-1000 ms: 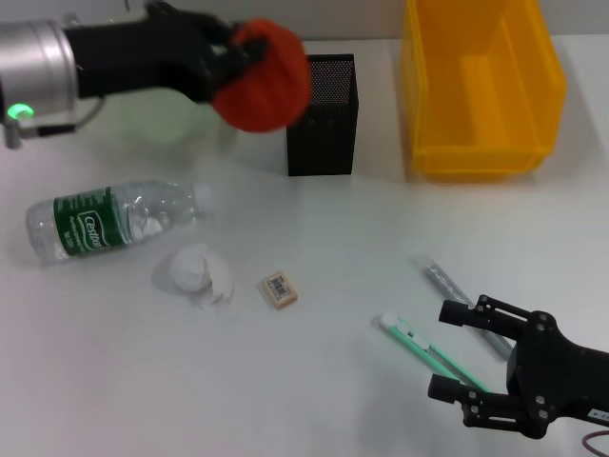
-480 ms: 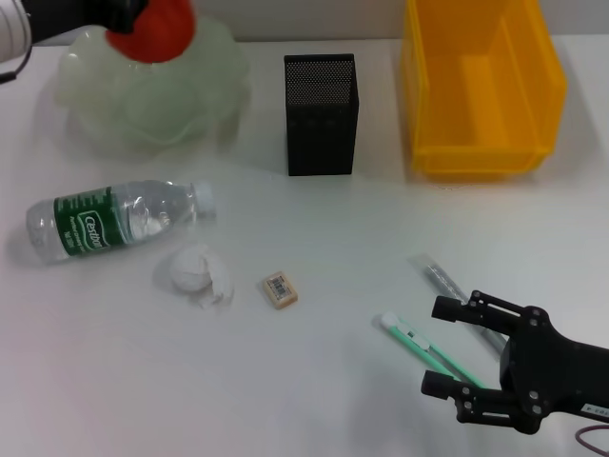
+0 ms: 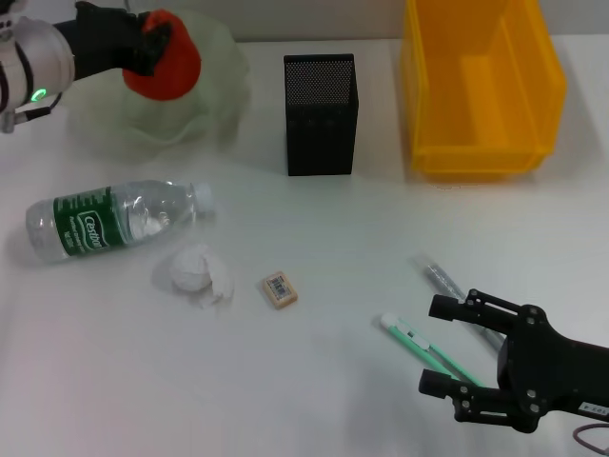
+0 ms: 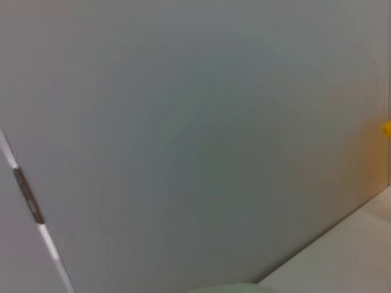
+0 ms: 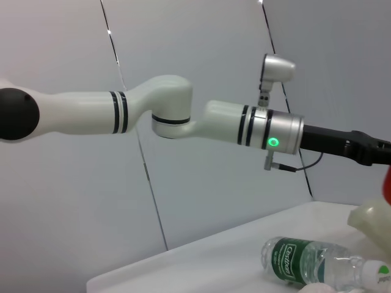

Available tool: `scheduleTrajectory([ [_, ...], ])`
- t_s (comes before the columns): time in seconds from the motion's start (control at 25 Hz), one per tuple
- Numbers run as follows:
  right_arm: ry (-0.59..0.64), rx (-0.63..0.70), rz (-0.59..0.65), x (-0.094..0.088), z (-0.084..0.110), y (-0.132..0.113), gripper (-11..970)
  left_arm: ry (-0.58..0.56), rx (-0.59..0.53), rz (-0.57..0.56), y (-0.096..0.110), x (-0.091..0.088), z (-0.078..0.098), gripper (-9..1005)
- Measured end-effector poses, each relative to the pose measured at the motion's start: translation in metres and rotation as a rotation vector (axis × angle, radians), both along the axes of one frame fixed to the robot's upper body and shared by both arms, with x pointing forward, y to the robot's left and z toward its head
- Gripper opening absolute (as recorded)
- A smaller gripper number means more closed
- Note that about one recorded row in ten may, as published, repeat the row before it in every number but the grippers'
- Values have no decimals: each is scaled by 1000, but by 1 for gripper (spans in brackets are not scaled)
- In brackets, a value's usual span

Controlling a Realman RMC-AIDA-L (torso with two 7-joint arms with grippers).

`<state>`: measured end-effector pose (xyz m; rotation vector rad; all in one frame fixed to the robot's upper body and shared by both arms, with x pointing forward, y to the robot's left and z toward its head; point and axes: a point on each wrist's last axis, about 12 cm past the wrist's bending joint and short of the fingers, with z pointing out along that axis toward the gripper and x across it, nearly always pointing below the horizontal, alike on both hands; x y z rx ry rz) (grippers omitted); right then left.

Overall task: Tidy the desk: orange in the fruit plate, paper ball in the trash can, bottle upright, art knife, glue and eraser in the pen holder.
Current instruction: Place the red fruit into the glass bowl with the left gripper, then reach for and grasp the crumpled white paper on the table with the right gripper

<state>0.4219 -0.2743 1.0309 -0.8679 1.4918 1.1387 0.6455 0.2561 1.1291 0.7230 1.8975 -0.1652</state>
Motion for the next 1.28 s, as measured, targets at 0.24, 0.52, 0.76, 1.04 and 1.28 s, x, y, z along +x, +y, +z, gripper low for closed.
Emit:
scheduleTrajectory([
  [0.24, 11, 10, 0, -2, -1, 2, 821, -16, 20, 43, -3, 6, -3, 177],
  [0.52, 14, 10, -2, -3, -2, 1, 821, -18, 24, 43, -5, 6, -3, 243],
  [0.76, 13, 10, -1, -2, -1, 2, 821, -1, -8, 42, -8, 5, -3, 465],
  [1.04, 9, 14, -5, 0, -1, 2, 821, 99, -192, -100, -19, -9, 11, 645],
  [1.28, 11, 14, -9, -1, -1, 2, 820, 101, -398, -498, -31, -55, 41, 643],
])
